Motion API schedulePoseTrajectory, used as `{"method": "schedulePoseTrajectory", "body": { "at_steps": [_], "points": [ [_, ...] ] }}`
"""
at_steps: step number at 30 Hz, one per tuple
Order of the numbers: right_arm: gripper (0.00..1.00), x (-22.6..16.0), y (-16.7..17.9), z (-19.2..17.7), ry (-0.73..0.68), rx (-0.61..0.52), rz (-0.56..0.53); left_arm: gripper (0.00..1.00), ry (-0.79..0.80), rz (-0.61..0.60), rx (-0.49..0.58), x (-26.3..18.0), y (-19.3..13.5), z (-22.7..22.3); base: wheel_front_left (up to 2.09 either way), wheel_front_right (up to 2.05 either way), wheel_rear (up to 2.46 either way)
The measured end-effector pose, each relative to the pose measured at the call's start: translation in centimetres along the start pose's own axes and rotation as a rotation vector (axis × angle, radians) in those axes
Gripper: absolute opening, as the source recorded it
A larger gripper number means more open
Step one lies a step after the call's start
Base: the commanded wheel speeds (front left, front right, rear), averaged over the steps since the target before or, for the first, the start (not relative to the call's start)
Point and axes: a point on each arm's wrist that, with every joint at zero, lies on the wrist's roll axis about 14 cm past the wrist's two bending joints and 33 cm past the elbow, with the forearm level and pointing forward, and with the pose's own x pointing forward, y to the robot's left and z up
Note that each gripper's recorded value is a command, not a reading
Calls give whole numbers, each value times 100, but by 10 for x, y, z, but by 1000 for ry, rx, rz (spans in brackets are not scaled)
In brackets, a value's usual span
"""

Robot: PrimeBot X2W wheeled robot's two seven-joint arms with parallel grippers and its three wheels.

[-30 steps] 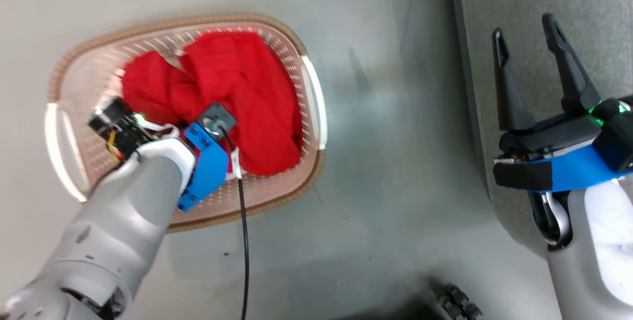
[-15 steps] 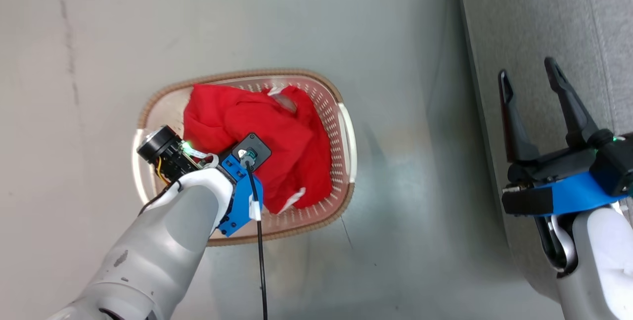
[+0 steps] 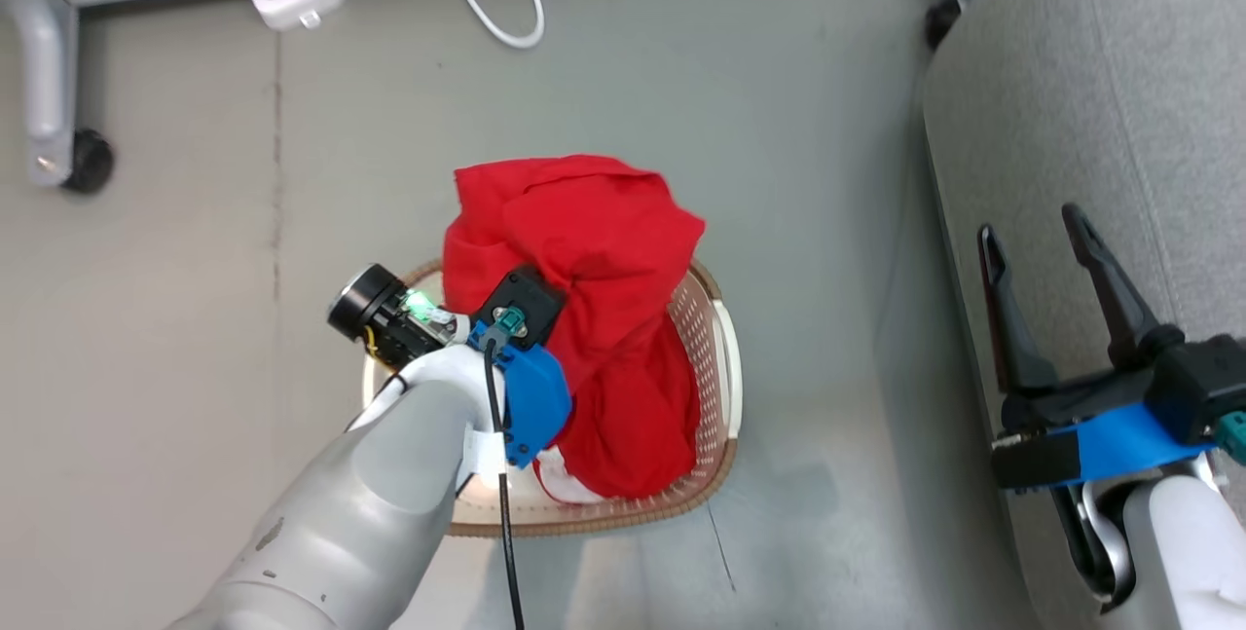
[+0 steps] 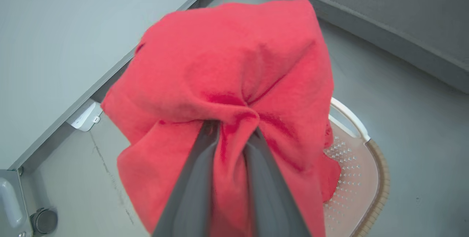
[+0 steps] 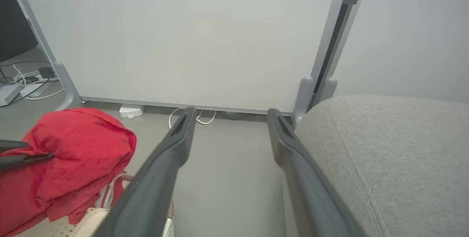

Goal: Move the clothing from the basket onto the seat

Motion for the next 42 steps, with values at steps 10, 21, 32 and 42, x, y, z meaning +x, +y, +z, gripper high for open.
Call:
{"method": "schedulePoseTrajectory", "body": {
  "at_steps": [10, 21, 32, 42],
  "points": [
    [100, -27, 13, 24, -38, 9, 9, 0, -268, 66, -80, -34, -10, 83, 0, 0, 0],
    [100, -63, 22, 44, -76, 15, 8, 0, -447, 63, -82, -75, -37, 131, 0, 0, 0],
    [100, -96, 31, 49, -89, 20, 9, 0, -577, 75, -74, -114, -56, 159, 0, 0, 0],
    [100, -102, 42, 52, -100, 25, 32, 0, -619, 84, -68, -130, -61, 164, 0, 0, 0]
  ]
}}
